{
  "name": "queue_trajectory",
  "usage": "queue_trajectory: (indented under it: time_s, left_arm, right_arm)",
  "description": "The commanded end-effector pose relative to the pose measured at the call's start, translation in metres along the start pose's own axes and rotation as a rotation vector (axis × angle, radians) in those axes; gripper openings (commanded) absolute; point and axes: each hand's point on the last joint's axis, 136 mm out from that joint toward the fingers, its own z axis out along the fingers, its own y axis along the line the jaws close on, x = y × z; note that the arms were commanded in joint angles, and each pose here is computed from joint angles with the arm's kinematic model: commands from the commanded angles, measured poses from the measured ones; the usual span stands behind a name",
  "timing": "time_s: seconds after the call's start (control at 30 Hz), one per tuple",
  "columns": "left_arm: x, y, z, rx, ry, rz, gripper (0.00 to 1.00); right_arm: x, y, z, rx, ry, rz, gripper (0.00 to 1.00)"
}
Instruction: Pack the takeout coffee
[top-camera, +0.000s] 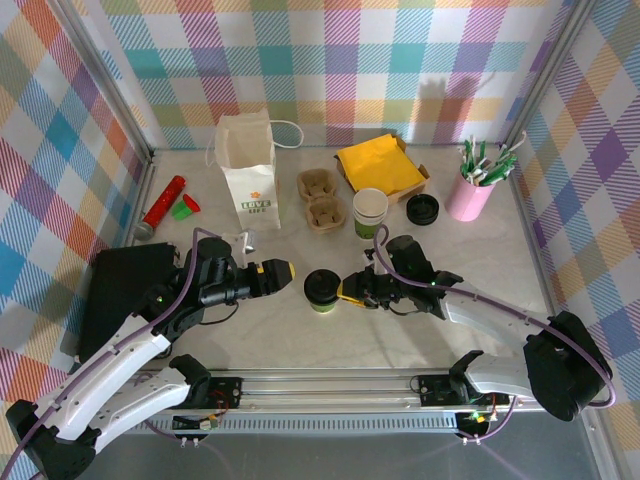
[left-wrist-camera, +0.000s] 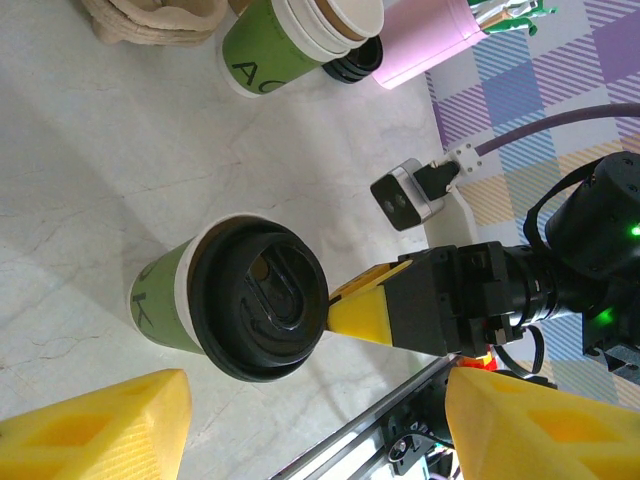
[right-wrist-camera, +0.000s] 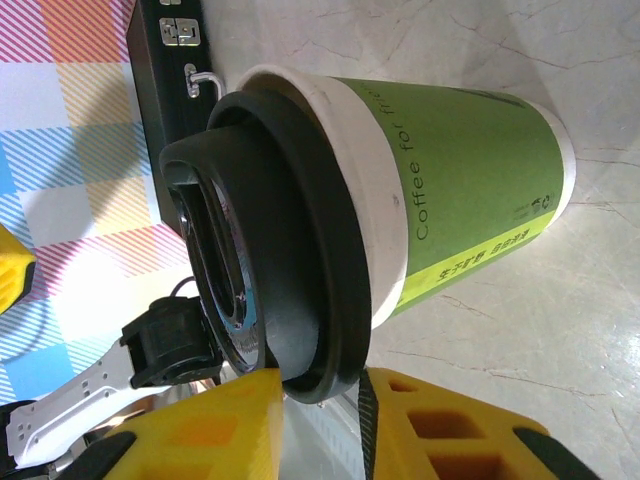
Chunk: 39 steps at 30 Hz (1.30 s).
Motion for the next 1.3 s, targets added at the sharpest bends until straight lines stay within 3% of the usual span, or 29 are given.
queue_trajectory:
  time_s: [0.0,0.47,0.83,1.07,1.27]
  left_arm:
    - [0.000,0.001,0.002,0.009,-0.003,-0.004,0.68]
    - [0.006,0.016,0.012,-0.045,0.018,-0.010,0.68]
    - [0.024,0.021,0.034,-0.061,0.112,0.052,0.68]
    - [0.041,0.024,0.054,-0.075,0.193,0.073,0.60]
    - [0.051,0.024,0.072,-0.093,0.232,0.083,0.59]
  right_arm:
    - [-0.005,0.008,-0.002,-0.010,-0.002,-0.023,0.29]
    - [-0.015,0.015,-0.001,0.000,-0.025,-0.040,0.32]
    - [-0.019,0.018,-0.009,0.053,-0.044,-0.077,0.35]
    - [-0.023,0.014,-0.028,0.163,-0.100,-0.130,0.40]
    - [-0.024,0.014,-0.036,0.185,-0.127,-0.154,0.44]
